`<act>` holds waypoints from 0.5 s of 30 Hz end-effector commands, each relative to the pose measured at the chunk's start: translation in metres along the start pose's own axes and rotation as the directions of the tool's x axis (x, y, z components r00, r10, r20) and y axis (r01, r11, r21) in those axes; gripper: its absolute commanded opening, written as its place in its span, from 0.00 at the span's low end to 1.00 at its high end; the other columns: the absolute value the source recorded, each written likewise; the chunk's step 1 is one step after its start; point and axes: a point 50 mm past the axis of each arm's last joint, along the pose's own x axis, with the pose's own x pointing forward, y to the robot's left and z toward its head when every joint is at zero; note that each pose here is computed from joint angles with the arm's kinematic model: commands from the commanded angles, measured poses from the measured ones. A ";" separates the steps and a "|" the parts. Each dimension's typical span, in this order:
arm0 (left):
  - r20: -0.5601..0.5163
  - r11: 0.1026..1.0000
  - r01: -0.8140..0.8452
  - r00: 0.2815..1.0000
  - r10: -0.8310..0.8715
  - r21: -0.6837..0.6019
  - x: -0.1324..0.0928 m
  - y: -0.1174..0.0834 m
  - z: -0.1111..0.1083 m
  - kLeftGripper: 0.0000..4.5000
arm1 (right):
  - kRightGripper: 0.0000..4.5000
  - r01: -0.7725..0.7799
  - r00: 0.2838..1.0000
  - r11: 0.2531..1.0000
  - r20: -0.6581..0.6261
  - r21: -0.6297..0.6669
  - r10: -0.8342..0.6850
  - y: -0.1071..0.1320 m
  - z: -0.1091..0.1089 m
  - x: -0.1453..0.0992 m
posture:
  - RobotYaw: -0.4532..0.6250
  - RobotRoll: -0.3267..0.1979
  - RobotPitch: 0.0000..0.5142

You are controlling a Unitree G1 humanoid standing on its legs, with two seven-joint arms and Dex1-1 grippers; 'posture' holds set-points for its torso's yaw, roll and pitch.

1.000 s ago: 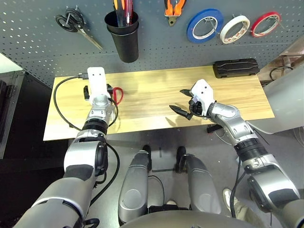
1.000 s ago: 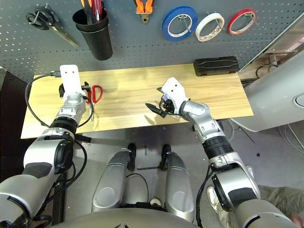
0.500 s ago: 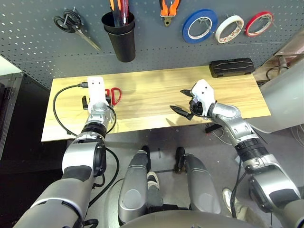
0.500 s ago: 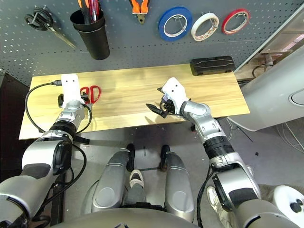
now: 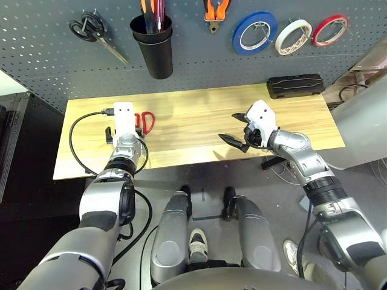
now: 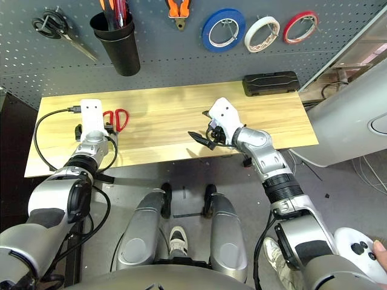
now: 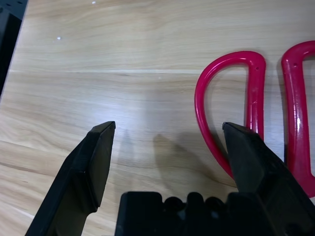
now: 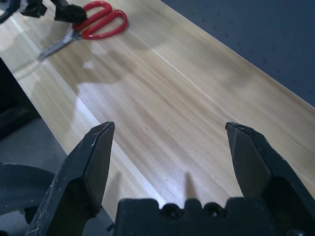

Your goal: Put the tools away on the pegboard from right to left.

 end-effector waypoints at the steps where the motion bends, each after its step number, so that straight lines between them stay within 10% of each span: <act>1: -0.151 0.997 0.071 0.986 -0.072 -0.010 -0.004 -0.010 -0.033 0.86 | 1.00 0.016 1.000 1.000 -0.015 0.022 -0.016 -0.002 -0.006 -0.008 | 0.53 0.62 0.59; 11: -0.252 0.983 0.168 0.950 -0.182 -0.076 -0.014 -0.031 -0.055 0.01 | 1.00 0.023 1.000 1.000 -0.001 0.016 -0.023 -0.005 -0.002 -0.005 | 0.54 0.62 0.58; 15: -0.268 0.975 0.188 0.939 -0.214 -0.118 -0.021 -0.042 -0.063 0.01 | 1.00 0.021 1.000 1.000 0.005 0.004 -0.021 -0.007 0.000 -0.005 | 0.54 0.62 0.57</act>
